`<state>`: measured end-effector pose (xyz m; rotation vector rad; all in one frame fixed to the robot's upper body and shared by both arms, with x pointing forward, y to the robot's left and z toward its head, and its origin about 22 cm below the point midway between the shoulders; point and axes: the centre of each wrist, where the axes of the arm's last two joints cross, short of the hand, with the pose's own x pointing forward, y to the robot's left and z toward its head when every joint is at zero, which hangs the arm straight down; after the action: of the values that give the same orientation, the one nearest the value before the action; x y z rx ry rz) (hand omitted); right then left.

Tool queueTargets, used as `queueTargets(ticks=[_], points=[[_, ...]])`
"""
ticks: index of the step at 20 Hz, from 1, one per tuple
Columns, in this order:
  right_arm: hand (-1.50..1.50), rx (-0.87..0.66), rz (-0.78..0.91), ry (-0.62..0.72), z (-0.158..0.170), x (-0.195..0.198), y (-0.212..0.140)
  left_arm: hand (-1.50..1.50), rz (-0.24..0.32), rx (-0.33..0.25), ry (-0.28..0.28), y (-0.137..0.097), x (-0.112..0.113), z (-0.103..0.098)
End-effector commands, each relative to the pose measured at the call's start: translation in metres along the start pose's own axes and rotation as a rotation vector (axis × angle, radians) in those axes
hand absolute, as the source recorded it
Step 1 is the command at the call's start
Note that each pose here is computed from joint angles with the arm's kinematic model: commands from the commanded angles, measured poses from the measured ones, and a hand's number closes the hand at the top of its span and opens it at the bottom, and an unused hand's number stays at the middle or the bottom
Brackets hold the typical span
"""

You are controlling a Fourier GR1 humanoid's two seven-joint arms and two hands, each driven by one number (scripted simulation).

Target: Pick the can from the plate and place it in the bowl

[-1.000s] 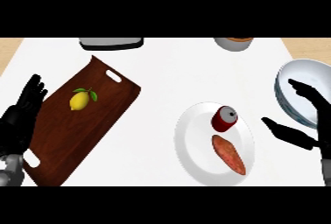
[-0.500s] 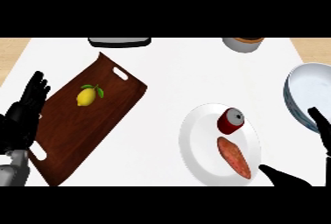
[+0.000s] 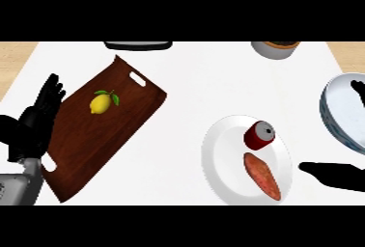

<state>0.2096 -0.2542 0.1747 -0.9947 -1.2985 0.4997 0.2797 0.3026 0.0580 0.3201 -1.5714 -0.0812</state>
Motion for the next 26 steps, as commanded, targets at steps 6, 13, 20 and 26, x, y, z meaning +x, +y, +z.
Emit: queueTargets(ticks=[6,13,20,26], points=[[-1.50,0.330,0.218,0.112,-0.051,0.028,0.010,0.00,-0.004,-0.003,0.004,0.001,0.001,-0.013],[-1.50,0.522,0.229,0.138,-0.084,0.045,0.028,0.00,-0.001,0.005,-0.007,-0.003,0.001,-0.011],[-1.50,0.683,0.310,0.233,-0.091,0.023,0.060,0.00,0.008,-0.010,0.010,0.017,-0.001,0.003],[-1.50,0.571,0.428,0.188,-0.091,0.019,0.080,0.00,0.013,0.014,0.000,0.017,-0.001,0.000]])
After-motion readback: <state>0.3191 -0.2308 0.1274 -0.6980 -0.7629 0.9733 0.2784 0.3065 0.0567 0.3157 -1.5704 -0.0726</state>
